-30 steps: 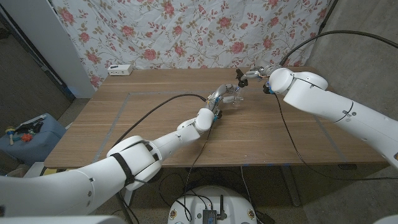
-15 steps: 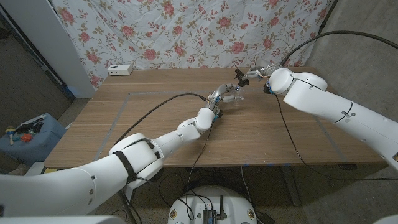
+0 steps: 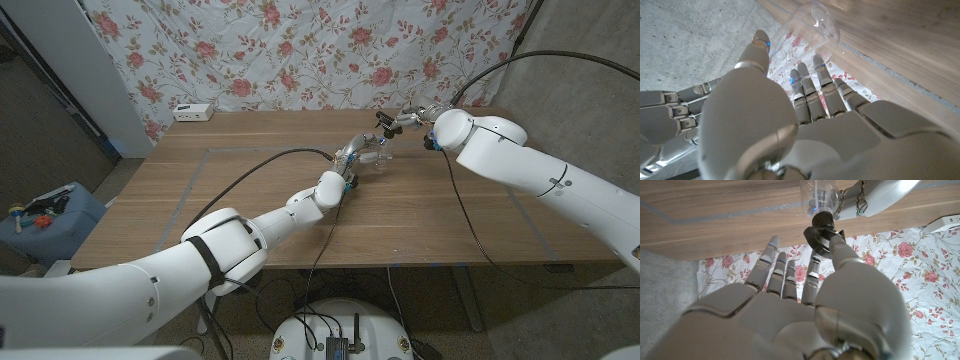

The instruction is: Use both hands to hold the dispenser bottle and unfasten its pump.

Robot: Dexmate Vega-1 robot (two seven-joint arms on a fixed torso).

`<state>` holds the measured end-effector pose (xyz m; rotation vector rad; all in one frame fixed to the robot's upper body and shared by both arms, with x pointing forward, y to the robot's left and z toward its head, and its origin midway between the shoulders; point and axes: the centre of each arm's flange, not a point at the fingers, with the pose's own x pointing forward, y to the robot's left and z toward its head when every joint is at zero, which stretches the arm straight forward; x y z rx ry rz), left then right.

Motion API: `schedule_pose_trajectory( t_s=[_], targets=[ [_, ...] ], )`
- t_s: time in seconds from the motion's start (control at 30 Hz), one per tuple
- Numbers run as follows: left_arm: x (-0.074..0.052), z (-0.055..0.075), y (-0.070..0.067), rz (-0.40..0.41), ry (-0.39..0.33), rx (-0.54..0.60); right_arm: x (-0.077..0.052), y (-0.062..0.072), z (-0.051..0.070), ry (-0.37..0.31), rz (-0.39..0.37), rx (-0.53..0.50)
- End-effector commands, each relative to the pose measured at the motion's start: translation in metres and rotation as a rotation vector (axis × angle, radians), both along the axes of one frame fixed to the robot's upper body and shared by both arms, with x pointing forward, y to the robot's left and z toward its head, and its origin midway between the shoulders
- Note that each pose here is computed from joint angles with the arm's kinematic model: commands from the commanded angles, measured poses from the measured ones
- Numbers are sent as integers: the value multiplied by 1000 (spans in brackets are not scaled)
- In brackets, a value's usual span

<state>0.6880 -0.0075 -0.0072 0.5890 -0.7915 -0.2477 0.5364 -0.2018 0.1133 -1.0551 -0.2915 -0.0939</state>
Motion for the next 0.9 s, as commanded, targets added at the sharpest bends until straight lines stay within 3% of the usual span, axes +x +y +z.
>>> schedule_pose_trajectory(
  t_s=[0.03, 0.9],
  targets=[
    [1, 0, 0, 6, 2, -3, 1, 0, 2, 9, 27, 2],
    [-1, -2, -1, 0, 3, -3, -5, -3, 2, 5, 42, -29]
  ],
)
